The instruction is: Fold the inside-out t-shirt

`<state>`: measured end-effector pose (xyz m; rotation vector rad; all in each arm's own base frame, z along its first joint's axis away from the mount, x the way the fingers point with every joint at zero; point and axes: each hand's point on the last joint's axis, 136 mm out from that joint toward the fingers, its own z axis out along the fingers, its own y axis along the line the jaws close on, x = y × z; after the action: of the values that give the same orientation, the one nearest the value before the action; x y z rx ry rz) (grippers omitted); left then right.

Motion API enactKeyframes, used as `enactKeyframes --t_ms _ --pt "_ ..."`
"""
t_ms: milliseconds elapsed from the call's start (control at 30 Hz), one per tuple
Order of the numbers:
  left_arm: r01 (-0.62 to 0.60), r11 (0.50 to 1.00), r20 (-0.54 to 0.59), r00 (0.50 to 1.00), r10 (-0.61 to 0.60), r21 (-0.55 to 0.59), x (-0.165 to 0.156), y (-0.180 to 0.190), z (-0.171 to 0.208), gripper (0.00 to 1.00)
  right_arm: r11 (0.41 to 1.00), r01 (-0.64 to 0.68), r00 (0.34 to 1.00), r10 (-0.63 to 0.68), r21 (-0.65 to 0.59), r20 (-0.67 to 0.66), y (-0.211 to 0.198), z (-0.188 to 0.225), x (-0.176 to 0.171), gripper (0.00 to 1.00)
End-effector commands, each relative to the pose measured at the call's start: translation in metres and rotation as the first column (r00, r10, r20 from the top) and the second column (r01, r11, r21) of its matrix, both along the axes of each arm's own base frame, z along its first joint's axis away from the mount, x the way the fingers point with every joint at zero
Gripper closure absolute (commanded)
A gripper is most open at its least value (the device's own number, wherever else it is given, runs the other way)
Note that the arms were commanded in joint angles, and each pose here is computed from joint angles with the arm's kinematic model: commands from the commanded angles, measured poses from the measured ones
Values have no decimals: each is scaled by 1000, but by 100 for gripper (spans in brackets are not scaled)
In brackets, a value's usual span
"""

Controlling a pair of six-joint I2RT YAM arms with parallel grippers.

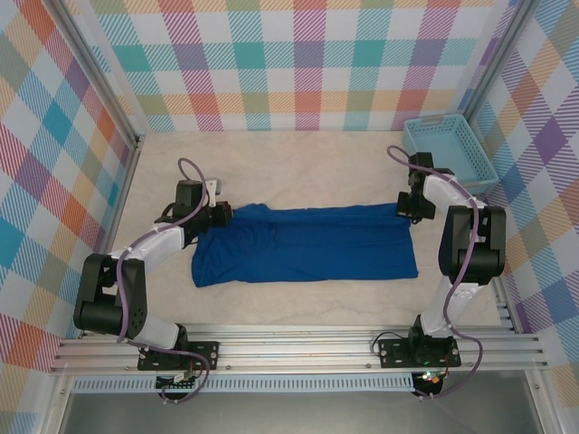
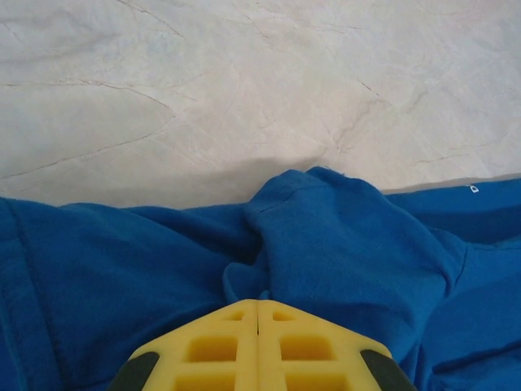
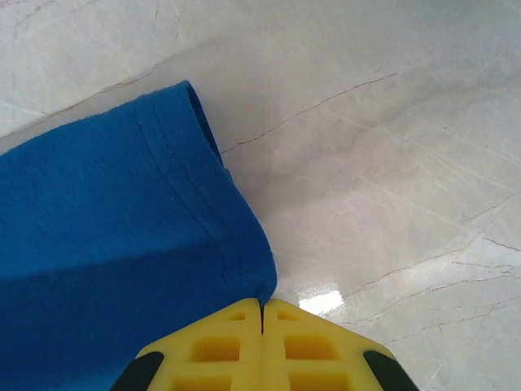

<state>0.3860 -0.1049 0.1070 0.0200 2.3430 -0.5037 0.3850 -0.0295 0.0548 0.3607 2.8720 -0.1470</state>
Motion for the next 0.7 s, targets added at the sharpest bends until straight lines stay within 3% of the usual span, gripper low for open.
enactKeyframes --t_ms 0,233,333,467,667 --pt "-17 1000 79 997 17 -7 5 0 21 96 999 31 999 -31 -14 34 -6 14 0 97" --pt "-13 1000 -38 999 12 -12 -13 -4 -11 95 997 58 998 -59 -44 -13 -11 -3 -17 86" --pt "-19 1000 -75 997 19 -7 -18 -6 -17 95 998 54 997 -53 -25 49 -2 11 -14 74" --pt "-30 999 -190 981 32 14 -25 -8 -37 95 994 -111 974 105 16 200 58 44 4 57" --pt "-40 999 -226 973 45 26 -26 -8 -45 95 907 -351 922 290 235 258 175 35 22 52"
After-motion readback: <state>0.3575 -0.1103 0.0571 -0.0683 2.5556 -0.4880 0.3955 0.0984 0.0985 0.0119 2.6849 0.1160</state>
